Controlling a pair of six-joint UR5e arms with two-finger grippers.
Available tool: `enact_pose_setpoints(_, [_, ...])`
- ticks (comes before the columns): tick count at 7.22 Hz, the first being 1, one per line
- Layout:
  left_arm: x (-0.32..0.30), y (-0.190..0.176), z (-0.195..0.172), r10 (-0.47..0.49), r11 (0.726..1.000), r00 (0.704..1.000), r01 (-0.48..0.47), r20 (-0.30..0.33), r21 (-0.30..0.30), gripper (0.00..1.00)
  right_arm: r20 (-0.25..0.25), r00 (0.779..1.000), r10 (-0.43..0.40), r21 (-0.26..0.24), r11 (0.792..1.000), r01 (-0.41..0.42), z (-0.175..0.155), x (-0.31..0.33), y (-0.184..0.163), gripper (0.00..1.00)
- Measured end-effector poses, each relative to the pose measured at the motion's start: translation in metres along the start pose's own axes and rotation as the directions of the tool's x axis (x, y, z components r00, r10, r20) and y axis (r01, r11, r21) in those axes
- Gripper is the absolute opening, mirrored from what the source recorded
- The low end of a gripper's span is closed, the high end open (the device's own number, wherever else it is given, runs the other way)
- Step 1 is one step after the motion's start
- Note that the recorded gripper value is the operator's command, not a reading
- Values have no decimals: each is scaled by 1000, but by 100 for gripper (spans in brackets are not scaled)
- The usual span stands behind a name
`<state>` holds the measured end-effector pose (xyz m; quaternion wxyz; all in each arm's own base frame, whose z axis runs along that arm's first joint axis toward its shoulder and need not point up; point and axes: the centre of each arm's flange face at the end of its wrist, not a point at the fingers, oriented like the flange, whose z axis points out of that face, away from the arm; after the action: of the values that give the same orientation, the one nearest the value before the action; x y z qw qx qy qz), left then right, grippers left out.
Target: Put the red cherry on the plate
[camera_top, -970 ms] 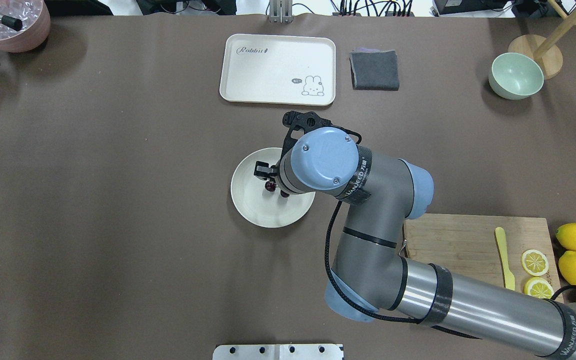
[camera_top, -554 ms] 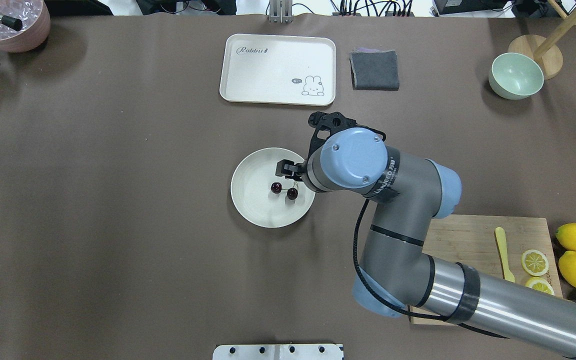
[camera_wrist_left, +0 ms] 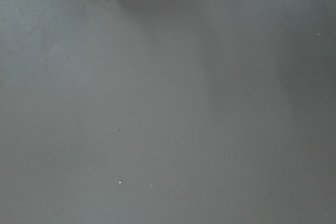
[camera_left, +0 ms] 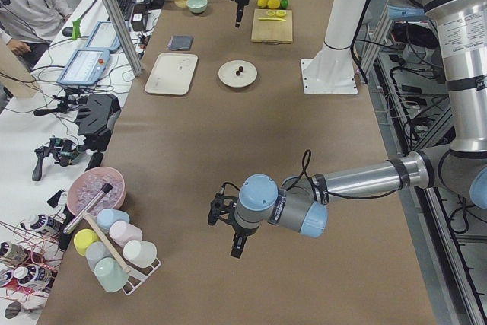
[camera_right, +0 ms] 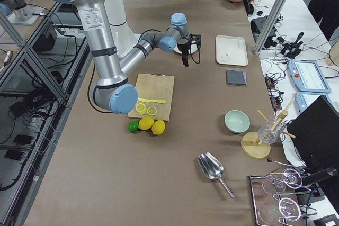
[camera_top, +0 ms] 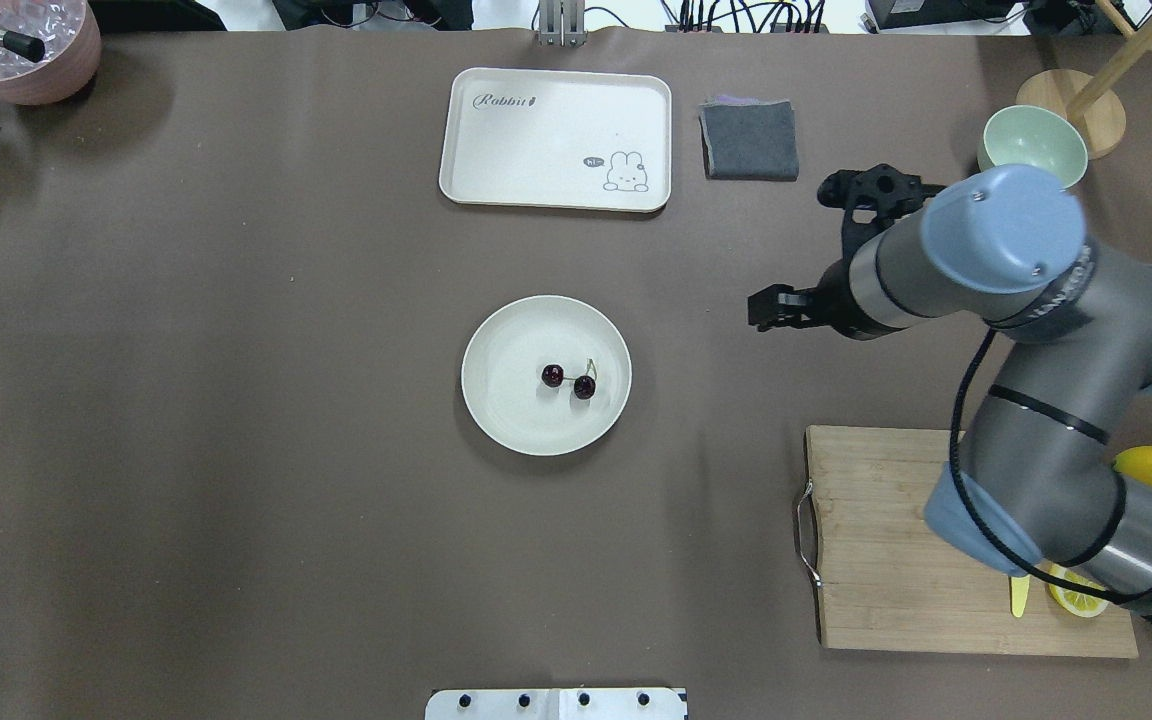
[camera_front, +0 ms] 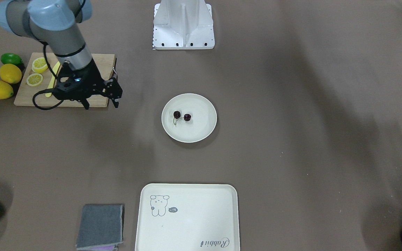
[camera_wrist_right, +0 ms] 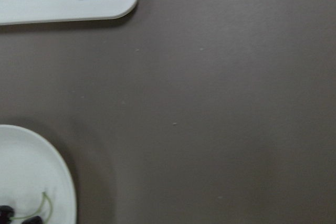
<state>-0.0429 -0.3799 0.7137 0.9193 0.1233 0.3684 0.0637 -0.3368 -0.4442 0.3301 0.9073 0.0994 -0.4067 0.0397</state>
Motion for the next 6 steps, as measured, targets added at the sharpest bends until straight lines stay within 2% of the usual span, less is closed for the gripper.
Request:
enact_pose_setpoints(3, [2, 1, 1, -7, 1000, 999, 7, -32, -6, 98, -35, 999, -31, -71, 997, 29, -57, 177, -17, 100])
enact_pose_setpoints(6, [-1, 7, 7, -28, 999, 998, 26, -57, -24, 98, -112, 993, -38, -122, 992, 24, -82, 353, 12, 100])
